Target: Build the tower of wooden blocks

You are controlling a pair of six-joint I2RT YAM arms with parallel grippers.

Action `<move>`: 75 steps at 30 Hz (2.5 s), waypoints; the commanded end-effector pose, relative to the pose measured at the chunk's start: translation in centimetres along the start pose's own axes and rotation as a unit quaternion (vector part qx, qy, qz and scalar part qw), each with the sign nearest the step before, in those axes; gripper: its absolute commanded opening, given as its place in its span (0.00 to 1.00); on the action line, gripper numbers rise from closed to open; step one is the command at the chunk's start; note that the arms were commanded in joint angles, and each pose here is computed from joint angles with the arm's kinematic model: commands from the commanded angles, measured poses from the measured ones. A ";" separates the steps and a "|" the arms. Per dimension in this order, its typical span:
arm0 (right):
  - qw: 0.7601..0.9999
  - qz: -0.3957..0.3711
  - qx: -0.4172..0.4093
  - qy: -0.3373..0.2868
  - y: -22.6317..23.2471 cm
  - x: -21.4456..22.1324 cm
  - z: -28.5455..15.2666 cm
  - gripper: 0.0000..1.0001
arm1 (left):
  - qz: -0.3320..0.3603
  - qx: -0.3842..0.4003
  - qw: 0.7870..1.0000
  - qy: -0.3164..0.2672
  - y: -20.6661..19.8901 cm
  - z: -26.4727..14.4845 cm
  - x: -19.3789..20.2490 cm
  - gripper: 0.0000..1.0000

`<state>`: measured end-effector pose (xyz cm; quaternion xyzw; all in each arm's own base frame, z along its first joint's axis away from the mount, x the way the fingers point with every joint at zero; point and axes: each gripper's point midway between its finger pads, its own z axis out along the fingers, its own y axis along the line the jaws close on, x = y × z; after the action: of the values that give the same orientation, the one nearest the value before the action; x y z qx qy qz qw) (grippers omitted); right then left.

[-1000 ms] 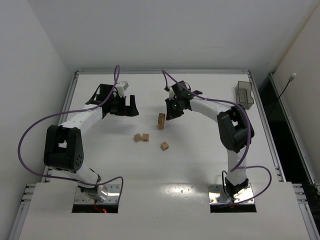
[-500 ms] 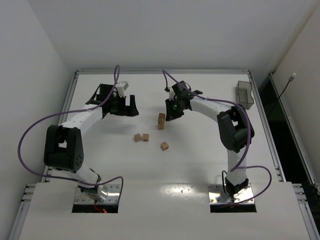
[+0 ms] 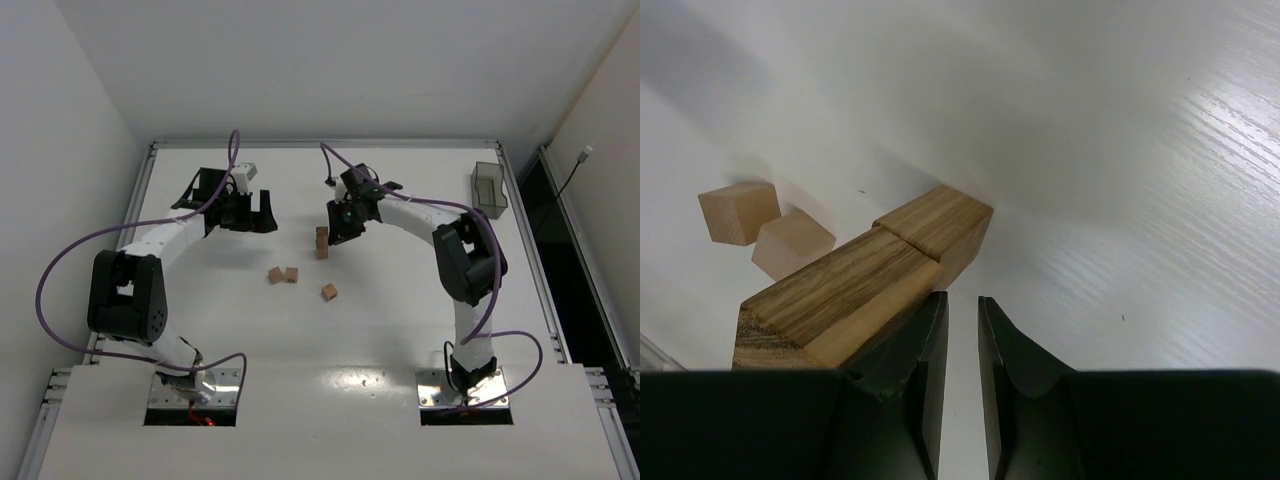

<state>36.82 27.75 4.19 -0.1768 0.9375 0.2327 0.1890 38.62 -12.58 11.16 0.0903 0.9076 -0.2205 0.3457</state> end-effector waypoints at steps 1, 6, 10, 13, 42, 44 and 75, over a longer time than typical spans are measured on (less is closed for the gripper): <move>1.000 -0.007 -0.010 -0.006 0.8 -0.9 0.3 0.16 | 0.015 0.007 1.000 -0.022 -0.6 -0.2 -1.6 0.99; 1.000 -0.011 -0.015 -0.004 1.0 -1.0 0.1 0.17 | 0.015 0.007 1.000 -0.022 -0.5 0.0 -1.7 0.99; 1.000 -0.011 -0.015 -0.004 1.0 -1.0 0.1 0.17 | 0.020 0.007 1.000 -0.022 -0.5 0.0 -1.7 0.99; 1.000 -0.011 -0.015 -0.004 1.0 -1.0 0.1 0.18 | 0.020 0.007 1.000 -0.022 -0.5 0.0 -1.7 0.99; 1.000 -0.020 -0.012 -0.004 1.2 -0.7 0.1 0.18 | 0.018 0.011 1.000 -0.017 -0.6 0.0 -1.3 0.99; 1.000 -0.016 -0.008 -0.008 1.1 -0.7 0.0 0.18 | 0.018 0.011 1.000 -0.017 -0.6 0.0 -1.3 0.99; 0.999 -0.002 0.018 -0.042 -0.1 -2.5 -0.8 0.16 | 0.017 0.011 1.000 -0.013 -0.6 0.0 -0.7 0.99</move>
<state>36.99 27.05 2.92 -0.1706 0.9443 0.2086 0.1886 38.62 -12.59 11.09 0.0976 0.9069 -0.2198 0.3461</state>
